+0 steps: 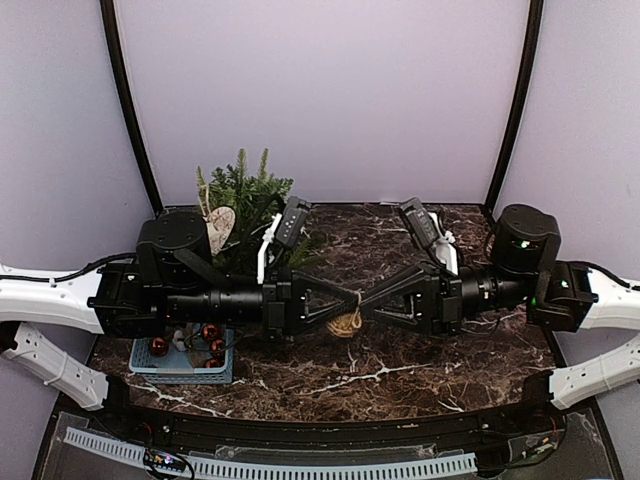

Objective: Decorate the small christmas tree
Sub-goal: Pass from the left arm to the right

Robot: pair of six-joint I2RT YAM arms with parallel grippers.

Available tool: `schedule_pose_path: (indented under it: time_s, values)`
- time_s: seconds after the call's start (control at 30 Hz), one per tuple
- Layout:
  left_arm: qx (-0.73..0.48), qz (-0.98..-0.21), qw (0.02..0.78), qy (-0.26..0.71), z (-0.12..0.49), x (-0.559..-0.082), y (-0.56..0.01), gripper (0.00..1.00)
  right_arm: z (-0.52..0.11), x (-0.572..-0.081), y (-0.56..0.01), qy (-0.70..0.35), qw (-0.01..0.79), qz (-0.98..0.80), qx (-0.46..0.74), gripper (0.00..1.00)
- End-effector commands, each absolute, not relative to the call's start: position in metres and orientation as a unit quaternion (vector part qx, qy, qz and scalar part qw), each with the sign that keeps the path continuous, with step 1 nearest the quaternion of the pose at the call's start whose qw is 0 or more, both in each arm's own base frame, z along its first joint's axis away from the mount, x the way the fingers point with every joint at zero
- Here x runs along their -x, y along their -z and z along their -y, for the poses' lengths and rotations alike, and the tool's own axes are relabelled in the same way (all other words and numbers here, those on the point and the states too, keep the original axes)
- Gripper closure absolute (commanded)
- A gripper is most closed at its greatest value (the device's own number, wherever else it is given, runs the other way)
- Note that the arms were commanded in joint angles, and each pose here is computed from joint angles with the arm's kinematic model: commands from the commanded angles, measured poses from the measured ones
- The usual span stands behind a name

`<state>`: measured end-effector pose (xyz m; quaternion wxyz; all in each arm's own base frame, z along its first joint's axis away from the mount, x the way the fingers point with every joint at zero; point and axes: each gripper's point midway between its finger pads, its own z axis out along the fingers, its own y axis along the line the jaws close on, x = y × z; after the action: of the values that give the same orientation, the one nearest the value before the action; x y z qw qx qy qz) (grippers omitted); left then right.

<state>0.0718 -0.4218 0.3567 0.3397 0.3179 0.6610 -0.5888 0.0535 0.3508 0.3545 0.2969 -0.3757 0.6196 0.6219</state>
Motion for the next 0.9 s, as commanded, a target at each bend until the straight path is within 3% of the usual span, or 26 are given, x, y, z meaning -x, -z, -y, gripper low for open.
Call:
schedule_pose_path:
  time_s: [0.0,0.5,0.8,0.87]
  values:
    - [-0.324,-0.639,0.341,0.608,0.4232,-0.065,-0.3739,1.0,-0.3473,-0.056,-0.3762,-0.631,0.33,-0.598,0.367,0.77]
    - [-0.336,-0.621,0.333,0.625,0.4282,-0.0582,-0.3795,1.0,-0.3484,-0.0494,-0.3745,-0.641,0.319,-0.586,0.378,0.83]
    - [-0.33,-0.619,0.342,0.626,0.4239,-0.0597,-0.383,1.0,-0.3481,-0.0531,-0.3735,-0.637,0.326,-0.592,0.372,1.0]
    - [-0.326,-0.619,0.346,0.625,0.4217,-0.061,-0.3836,1.0,-0.3463,-0.0561,-0.3739,-0.632,0.334,-0.596,0.367,1.0]
